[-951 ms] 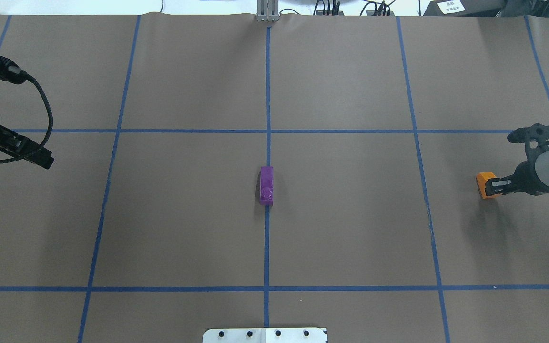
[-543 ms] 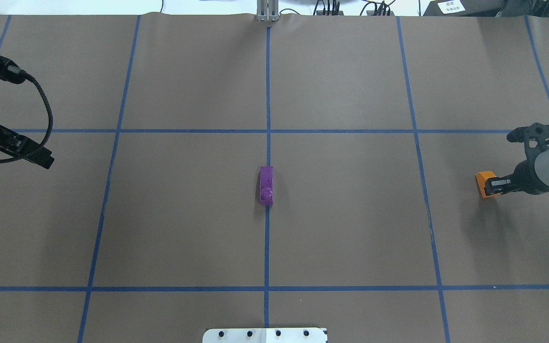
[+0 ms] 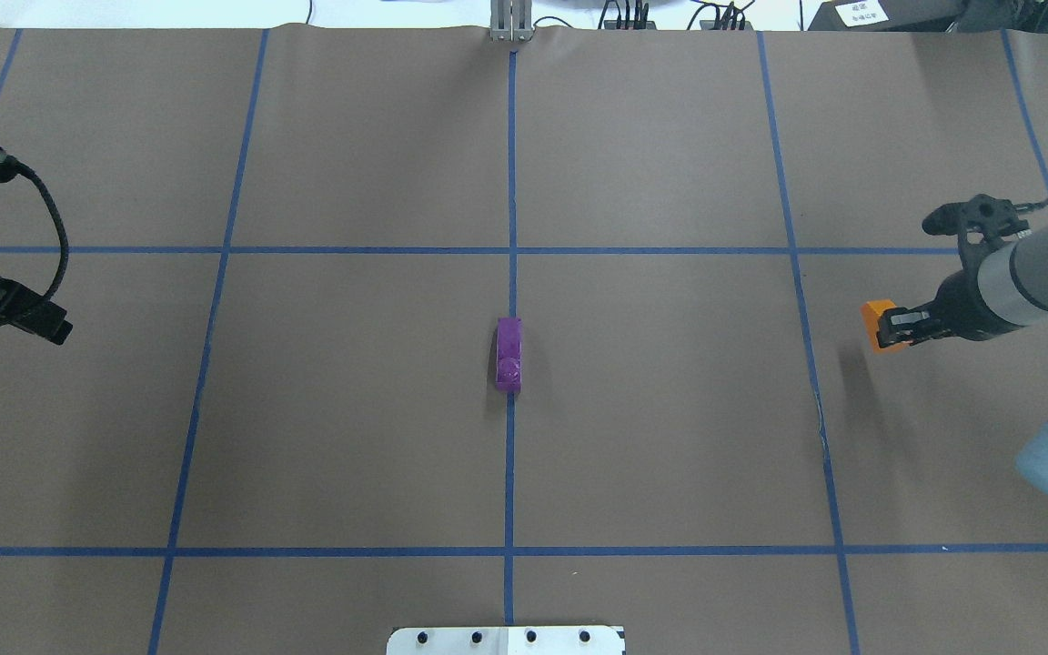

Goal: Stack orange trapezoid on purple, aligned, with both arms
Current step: 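Carry the orange block over the purple block with the right gripper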

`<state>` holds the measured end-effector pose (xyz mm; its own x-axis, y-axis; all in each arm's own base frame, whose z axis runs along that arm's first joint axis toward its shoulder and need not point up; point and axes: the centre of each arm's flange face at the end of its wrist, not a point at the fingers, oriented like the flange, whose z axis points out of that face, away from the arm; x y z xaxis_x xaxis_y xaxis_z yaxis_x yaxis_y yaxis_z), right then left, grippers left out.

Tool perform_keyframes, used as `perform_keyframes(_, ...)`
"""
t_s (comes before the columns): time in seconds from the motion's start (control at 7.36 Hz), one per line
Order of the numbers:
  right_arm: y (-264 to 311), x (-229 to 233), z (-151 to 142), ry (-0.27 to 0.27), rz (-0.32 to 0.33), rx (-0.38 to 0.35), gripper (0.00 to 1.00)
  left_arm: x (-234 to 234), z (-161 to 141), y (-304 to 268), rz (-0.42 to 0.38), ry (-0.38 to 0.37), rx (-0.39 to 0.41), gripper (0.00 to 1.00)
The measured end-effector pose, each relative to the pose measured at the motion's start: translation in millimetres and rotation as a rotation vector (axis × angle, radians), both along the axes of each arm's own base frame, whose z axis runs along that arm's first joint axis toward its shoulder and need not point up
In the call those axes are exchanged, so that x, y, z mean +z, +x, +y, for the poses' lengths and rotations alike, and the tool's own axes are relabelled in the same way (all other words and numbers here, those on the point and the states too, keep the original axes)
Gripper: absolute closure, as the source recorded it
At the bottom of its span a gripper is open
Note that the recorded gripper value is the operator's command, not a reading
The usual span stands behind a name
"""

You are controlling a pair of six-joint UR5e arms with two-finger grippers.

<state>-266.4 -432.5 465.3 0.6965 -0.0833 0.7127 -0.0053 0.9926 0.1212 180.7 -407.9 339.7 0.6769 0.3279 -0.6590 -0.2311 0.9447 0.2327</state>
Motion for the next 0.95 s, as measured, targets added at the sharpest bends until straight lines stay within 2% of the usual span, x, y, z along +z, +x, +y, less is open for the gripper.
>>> perform_keyframes(0.41,-60,-114,-11,-0.047,-0.027,0.004,1.00,35,-8,-61,-0.018,0.028,-0.002,0.00)
perform_keyframes(0.68,-140,-196,9,-0.098,-0.048,0.010,1.00,60,-11,-95,0.019,0.032,0.033,0.00)
perform_keyframes(0.95,-210,-258,21,-0.109,-0.032,0.035,1.00,67,-10,-105,0.029,0.034,0.040,0.00)
